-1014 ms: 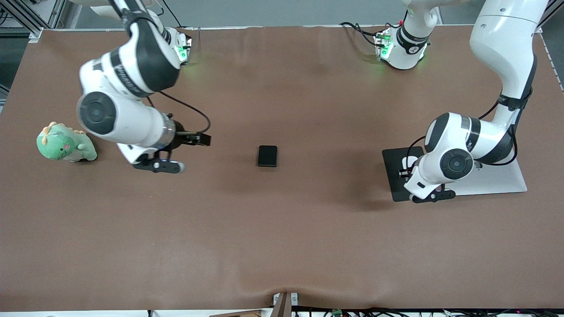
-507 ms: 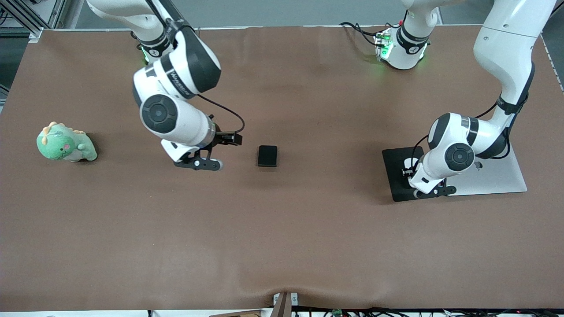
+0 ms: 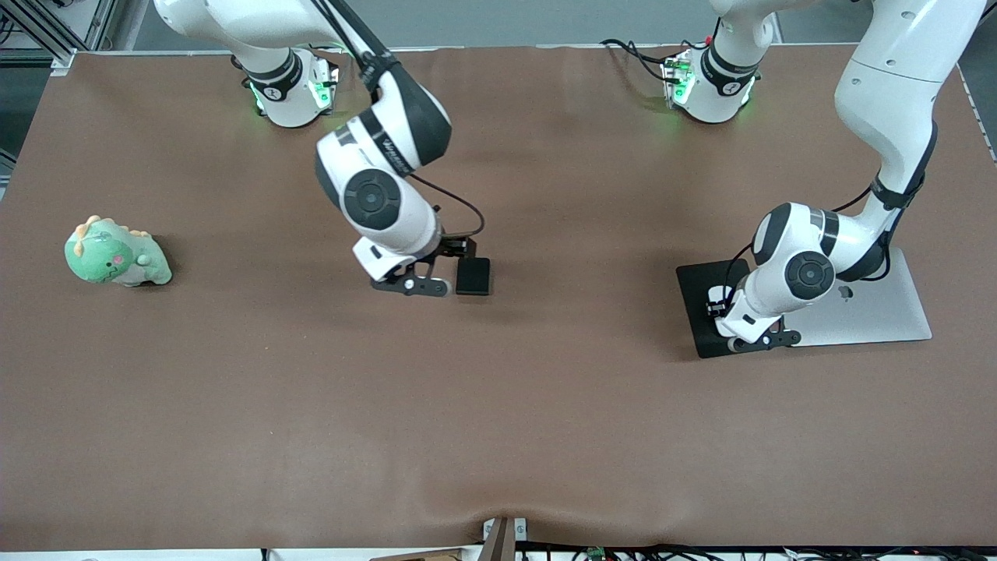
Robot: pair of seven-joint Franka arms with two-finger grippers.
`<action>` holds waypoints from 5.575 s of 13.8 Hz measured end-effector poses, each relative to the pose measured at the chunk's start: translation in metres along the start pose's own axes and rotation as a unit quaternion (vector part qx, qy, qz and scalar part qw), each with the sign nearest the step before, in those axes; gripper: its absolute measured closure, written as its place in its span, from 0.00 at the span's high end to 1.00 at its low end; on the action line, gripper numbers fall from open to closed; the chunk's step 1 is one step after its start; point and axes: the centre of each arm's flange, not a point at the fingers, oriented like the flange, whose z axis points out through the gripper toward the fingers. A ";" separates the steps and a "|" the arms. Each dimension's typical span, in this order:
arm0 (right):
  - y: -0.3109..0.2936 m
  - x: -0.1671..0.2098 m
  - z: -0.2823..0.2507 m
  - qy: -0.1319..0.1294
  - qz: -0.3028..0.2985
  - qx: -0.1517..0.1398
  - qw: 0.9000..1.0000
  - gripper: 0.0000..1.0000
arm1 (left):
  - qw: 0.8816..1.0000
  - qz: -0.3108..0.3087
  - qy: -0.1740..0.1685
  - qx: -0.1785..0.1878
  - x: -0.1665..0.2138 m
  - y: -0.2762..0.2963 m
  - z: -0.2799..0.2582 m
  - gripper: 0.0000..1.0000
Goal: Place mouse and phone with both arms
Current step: 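Lower the mouse onto the mouse pad while the right gripper approaches the phone, then release the mouse and raise the left gripper while the right gripper grasps the phone, then carry the phone with the right gripper toward the green plush toy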
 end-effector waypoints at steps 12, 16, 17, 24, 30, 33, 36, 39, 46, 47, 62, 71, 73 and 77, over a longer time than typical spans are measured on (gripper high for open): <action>-0.025 -0.026 0.133 0.044 -0.009 -0.007 0.999 1.00 | 0.998 0.022 0.061 0.011 0.011 0.026 -0.123 1.00; -0.024 -0.020 0.141 0.060 -0.012 -0.003 0.998 1.00 | 0.996 0.014 0.076 0.048 0.006 0.035 -0.262 1.00; -0.025 -0.019 0.145 0.063 -0.014 -0.002 0.998 1.00 | 0.996 0.006 0.073 0.056 0.003 0.031 -0.290 1.00; -0.022 -0.015 0.153 0.084 -0.038 -0.024 0.995 1.00 | 0.998 -0.012 0.060 0.000 -0.021 -0.003 -0.407 1.00; -0.020 -0.013 0.163 0.085 -0.041 -0.032 0.995 1.00 | 0.996 -0.007 0.085 0.001 -0.069 -0.028 -0.471 1.00; -0.019 -0.012 0.166 0.087 -0.042 -0.032 0.995 1.00 | 0.996 -0.008 0.093 0.006 -0.081 -0.027 -0.483 1.00; -0.020 -0.011 0.172 0.097 -0.034 -0.034 0.994 1.00 | 0.997 0.005 0.082 0.012 -0.086 -0.033 -0.484 1.00; -0.021 -0.011 0.177 0.101 -0.033 -0.034 0.994 0.88 | 0.997 0.009 0.079 0.014 -0.088 -0.045 -0.487 1.00; -0.015 -0.007 0.164 0.079 -0.019 -0.062 0.995 0.80 | 0.997 0.012 0.072 0.016 -0.087 -0.042 -0.480 1.00; -0.012 -0.004 0.156 0.077 -0.014 -0.065 0.995 0.80 | 0.997 0.012 0.072 0.016 -0.087 -0.042 -0.480 1.00; 0.131 0.108 0.085 0.054 0.047 -0.064 0.995 0.80 | 0.999 0.012 0.053 0.006 -0.078 -0.040 -0.463 1.00; 0.241 0.132 0.091 0.035 0.012 -0.061 0.997 0.80 | 0.999 0.011 0.053 0.006 -0.078 -0.041 -0.463 1.00; 0.274 0.135 0.096 0.030 -0.006 -0.059 0.998 0.80 | 0.999 0.011 0.053 0.006 -0.078 -0.041 -0.463 1.00; 0.333 0.126 0.088 0.016 -0.026 -0.055 0.998 0.80 | 0.999 0.010 0.053 0.006 -0.078 -0.042 -0.463 1.00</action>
